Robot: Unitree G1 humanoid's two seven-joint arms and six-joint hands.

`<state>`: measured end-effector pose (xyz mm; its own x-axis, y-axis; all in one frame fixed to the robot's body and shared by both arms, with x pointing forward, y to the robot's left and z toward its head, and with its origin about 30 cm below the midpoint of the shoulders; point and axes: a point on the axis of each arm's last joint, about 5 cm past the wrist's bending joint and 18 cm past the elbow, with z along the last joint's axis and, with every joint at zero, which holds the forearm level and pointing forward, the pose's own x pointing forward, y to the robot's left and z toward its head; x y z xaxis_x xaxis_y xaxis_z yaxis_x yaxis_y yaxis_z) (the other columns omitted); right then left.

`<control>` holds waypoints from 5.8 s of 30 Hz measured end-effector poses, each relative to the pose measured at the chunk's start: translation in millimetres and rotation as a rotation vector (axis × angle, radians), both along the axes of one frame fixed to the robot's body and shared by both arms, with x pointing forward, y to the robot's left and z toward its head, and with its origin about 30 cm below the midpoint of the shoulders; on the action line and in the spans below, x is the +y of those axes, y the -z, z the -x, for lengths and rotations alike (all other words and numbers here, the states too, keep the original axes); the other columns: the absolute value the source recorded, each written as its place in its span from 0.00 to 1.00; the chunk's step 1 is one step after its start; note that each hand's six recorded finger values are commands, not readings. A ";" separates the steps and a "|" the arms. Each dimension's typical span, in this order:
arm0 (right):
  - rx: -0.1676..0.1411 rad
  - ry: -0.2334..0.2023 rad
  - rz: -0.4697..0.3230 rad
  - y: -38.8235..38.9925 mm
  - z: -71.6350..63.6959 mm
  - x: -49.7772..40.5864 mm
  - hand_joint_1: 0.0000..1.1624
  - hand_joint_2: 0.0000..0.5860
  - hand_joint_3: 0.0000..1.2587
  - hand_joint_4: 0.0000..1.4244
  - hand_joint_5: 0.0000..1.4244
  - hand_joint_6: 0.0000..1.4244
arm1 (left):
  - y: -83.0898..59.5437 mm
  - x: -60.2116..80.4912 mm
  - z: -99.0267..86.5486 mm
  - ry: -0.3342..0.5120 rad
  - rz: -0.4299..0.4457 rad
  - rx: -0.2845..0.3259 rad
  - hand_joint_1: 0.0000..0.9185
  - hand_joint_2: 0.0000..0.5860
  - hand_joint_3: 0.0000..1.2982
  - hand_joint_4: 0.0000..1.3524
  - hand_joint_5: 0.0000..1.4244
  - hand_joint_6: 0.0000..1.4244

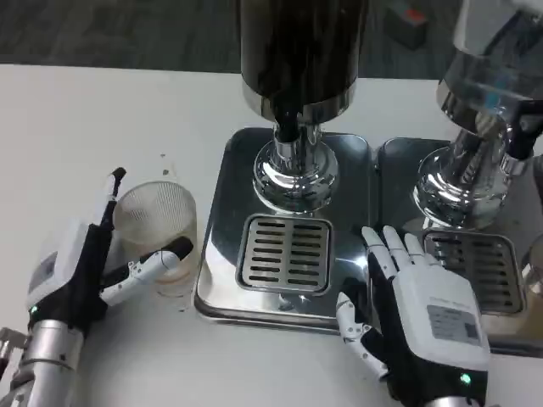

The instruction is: Grasp the cup under the faucet to collect the drink, then remove the cup.

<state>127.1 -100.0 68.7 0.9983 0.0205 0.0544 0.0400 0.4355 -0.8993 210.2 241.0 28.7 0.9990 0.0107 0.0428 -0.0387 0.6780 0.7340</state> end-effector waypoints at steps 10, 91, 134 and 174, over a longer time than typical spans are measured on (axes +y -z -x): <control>0.000 0.004 -0.002 0.4 0.9 0.1 0.13 0.97 0.11 0.06 0.05 0.12 | 1.9 -3.4 0.5 -0.006 -0.035 -0.048 0.30 0.14 0.34 0.39 0.57 0.63; -0.040 0.097 -0.021 -9.1 4.6 -8.2 0.12 0.95 0.11 0.05 0.04 0.13 | -14.9 -70.4 -41.4 0.330 -0.084 -0.192 0.42 0.13 0.44 0.51 0.64 0.68; -0.046 0.090 -0.022 -12.0 -1.5 -10.8 0.12 0.95 0.10 0.04 0.03 0.12 | -20.6 -50.3 -36.4 0.288 -0.018 -0.249 0.00 0.00 0.10 0.11 0.29 0.21; -0.032 0.072 -0.055 -11.4 -12.2 -7.2 0.11 0.93 0.09 0.03 0.02 0.10 | -92.6 -37.8 -46.0 0.728 0.262 -0.356 0.00 0.13 0.00 0.00 0.09 0.06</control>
<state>139.3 -107.2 80.0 0.9948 -0.0553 0.0855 0.1016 0.4789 -0.8720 256.1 203.2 121.3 0.6881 -0.5760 0.4412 0.2742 0.7694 0.5769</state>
